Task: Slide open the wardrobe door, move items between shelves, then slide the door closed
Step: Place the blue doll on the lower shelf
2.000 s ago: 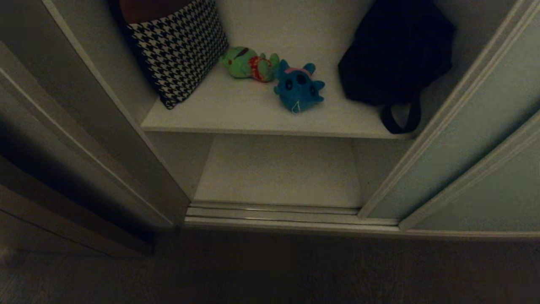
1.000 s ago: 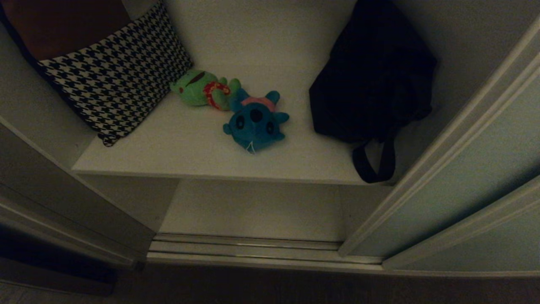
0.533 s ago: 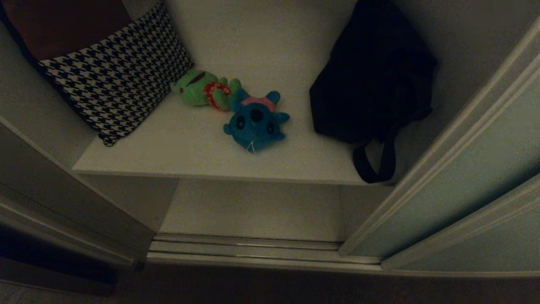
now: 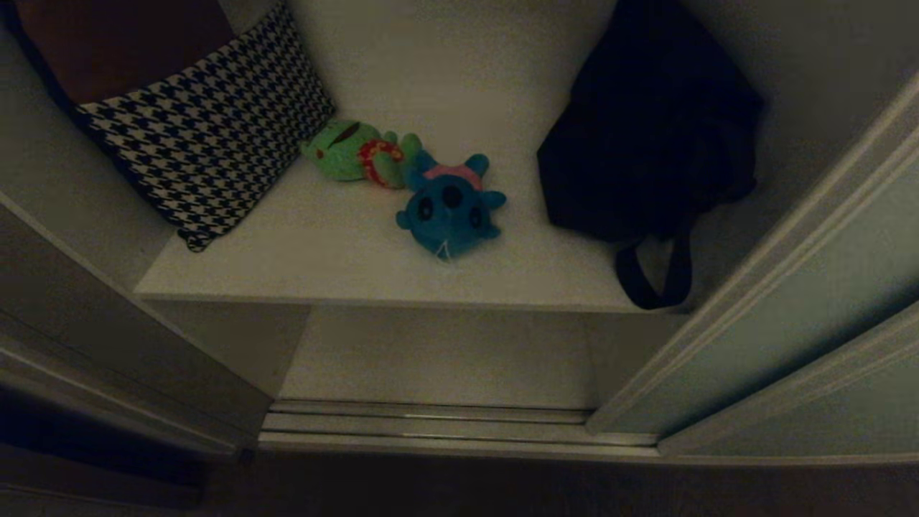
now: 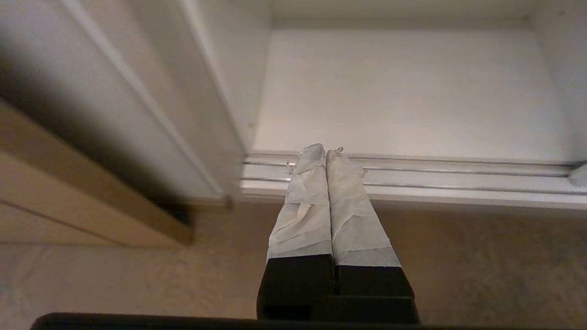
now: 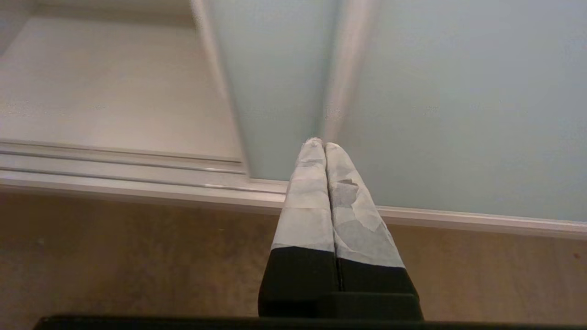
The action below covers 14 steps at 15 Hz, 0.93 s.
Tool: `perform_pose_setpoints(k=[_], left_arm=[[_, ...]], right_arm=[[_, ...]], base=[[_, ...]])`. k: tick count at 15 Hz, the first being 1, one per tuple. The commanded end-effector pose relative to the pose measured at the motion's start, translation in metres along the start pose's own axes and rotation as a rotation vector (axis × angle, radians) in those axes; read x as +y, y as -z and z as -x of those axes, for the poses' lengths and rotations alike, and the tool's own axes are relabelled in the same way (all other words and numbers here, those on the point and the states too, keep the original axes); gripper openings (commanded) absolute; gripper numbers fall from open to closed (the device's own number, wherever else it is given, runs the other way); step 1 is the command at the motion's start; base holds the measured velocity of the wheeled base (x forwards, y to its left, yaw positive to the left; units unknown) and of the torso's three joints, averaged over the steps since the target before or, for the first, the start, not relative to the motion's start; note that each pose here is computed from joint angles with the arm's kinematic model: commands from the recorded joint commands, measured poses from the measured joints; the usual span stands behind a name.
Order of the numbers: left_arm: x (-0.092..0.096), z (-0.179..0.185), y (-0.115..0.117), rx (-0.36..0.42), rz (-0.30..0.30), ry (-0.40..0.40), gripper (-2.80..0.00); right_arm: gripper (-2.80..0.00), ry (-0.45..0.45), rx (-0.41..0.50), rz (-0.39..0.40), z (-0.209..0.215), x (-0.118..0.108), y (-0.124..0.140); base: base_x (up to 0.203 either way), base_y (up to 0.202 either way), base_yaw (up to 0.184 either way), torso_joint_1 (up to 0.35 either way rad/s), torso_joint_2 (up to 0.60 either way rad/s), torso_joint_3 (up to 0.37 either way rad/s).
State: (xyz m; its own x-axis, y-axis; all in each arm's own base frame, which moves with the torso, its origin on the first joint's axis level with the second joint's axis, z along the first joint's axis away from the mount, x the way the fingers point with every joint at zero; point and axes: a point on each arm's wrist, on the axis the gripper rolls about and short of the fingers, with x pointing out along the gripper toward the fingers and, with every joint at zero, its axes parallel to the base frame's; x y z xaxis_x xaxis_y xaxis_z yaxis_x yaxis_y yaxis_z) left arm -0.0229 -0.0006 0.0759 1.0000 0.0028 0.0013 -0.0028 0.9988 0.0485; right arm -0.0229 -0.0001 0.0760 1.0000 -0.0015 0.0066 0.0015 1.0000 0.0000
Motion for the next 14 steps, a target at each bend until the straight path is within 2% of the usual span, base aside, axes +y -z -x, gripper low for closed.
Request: perform_pose_setpoints(k=[1,8,14], left_arm=[[0.0,-0.0001,-0.0003,0.001,-0.002,0.0,-2.8],[0.0,-0.0002,0.0,0.004,-0.02,-0.002,-2.8],[0.0,0.0003,-0.0005,0.01,-0.023,-0.001,-2.8]], right_arm=[[-2.8,-0.001,-0.001,0.0,0.0,0.0,-0.0001],[-2.8,-0.001,-0.001,0.0,0.0,0.0,-0.0001],[-2.8,-0.001,-0.001,0.0,0.0,0.0,-0.0001]], base=[[0.0,0.195,-0.001,0.002,0.01,0.004],[0.0,0.18,-0.002,0.004,0.0,-0.001],[0.0,0.01,0.001,0.0,0.0,0.0]])
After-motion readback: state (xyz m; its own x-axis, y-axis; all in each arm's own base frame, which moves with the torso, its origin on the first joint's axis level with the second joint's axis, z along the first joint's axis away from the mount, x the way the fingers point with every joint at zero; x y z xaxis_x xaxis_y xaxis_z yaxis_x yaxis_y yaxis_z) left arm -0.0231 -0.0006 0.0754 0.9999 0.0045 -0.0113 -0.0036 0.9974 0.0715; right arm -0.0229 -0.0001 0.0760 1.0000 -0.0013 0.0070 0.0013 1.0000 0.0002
